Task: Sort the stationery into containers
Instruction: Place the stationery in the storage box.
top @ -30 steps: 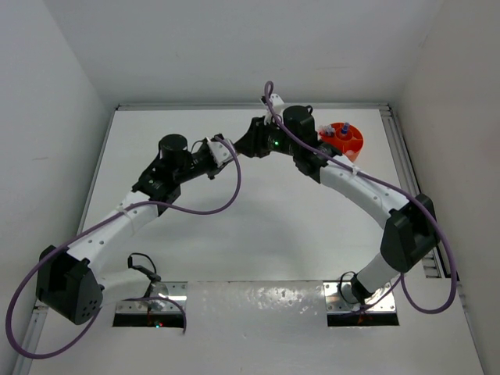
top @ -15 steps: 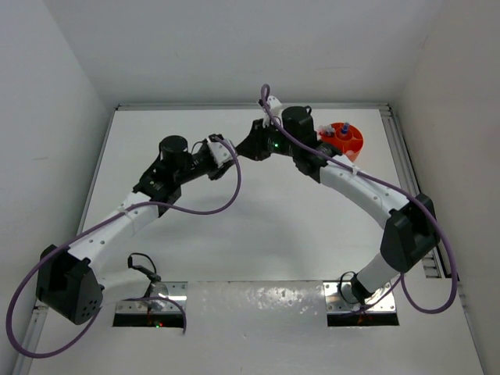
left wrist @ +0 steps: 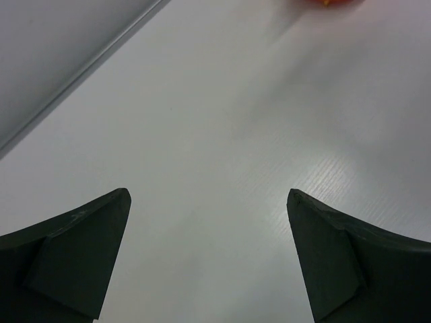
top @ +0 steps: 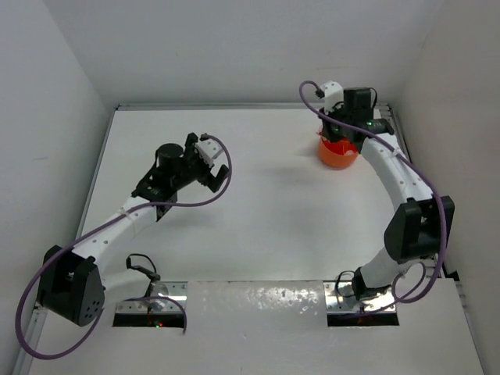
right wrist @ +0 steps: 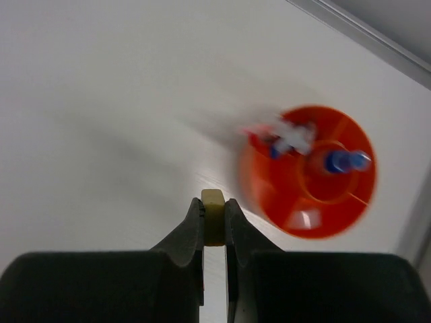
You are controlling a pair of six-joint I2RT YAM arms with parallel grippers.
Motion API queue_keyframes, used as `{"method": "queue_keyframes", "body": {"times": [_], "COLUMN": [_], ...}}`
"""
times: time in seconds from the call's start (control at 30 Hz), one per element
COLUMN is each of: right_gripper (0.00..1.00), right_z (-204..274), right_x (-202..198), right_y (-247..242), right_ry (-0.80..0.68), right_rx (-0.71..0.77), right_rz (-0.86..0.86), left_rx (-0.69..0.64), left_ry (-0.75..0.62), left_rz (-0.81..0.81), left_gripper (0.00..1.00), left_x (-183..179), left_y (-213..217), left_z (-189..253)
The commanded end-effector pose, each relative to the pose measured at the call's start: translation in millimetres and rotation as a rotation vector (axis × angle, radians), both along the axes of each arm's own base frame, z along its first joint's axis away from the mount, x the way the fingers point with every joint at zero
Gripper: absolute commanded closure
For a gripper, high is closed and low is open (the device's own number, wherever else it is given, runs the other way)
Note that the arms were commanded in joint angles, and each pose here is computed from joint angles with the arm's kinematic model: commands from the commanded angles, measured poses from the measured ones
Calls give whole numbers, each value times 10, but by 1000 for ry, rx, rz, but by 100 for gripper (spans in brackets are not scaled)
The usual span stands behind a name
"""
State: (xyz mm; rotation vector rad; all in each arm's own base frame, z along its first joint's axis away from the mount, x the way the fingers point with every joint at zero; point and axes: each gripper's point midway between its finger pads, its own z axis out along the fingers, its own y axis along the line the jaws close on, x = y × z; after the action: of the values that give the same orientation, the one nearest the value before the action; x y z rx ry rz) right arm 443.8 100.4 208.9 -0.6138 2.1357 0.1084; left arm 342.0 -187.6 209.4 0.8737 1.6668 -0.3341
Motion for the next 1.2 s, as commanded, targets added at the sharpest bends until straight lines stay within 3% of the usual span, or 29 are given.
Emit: {"method": "queue_keyframes", "body": {"times": [0.0, 0.6, 1.17], "right_gripper": [100, 100, 100], "right_z": [-230, -612, -977], "right_x": [94, 646, 603], "right_y": [-467, -765, -793], "right_ry": [30, -45, -32], "right_rx": [-206, -278, -300], "right_rz": [18, -16, -10], "left_rx": [-57, -85, -106], "left_ry": [5, 49, 49], "left_rz": [96, 239, 257], "left_gripper": [0, 0, 0], "left_x": [25, 173, 194], "left_y": [141, 472, 485], "left_z": [63, -175, -186]}}
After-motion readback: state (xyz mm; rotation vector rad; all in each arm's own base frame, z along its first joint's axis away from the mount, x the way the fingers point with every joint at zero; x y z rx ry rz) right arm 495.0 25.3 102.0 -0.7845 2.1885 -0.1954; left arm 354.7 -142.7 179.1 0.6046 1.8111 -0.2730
